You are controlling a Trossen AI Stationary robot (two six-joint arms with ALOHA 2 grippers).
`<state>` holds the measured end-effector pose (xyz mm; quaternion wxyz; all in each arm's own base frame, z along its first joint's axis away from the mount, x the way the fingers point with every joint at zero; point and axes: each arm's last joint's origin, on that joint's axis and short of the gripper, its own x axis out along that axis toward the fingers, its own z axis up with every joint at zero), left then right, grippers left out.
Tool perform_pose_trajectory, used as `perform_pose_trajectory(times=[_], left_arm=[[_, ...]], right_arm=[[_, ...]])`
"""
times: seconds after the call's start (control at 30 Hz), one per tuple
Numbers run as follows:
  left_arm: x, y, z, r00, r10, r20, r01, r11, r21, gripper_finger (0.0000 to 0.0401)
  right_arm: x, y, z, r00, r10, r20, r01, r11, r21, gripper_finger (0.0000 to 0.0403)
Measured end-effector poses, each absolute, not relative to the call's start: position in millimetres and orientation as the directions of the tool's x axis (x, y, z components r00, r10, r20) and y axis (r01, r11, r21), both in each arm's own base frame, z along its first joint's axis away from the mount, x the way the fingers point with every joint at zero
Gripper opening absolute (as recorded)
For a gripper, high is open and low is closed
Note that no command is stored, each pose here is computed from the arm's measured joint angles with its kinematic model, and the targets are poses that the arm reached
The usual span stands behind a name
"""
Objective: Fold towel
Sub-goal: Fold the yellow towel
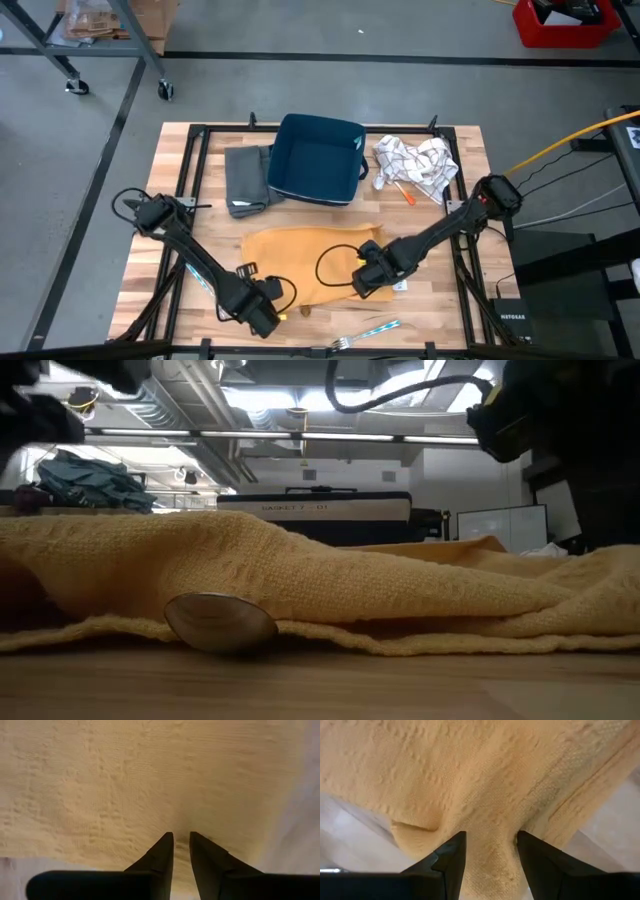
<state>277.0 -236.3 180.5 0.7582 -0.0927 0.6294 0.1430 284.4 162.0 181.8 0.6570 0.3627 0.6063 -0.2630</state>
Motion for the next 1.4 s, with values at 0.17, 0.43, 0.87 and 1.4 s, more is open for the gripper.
perform_pose_trajectory(times=[0.17, 0.43, 0.87, 1.4], left_arm=[[282, -239, 158, 0.133, 0.136, -0.982, -0.33, 0.94, 0.085, 0.0041], [293, -251, 151, 0.21, 0.033, -0.977, -0.272, 0.962, -0.026, 0.0024], [322, -268, 159, 0.448, -0.196, -0.872, -0.052, 0.968, -0.245, 0.0021], [339, -233, 212, 0.571, -0.221, -0.79, 0.054, 0.971, -0.232, 0.0021]], right_arm=[[286, 166, 162, 0.061, 0.066, -0.996, 0.799, 0.595, 0.089, 0.0179], [282, 155, 130, -0.145, -0.1, -0.984, 0.798, 0.576, -0.176, 0.0179], [287, 100, 132, -0.237, -0.368, -0.899, 0.754, 0.514, -0.409, 0.0179], [301, 96, 197, -0.42, -0.276, -0.864, 0.617, 0.612, -0.495, 0.0179]])
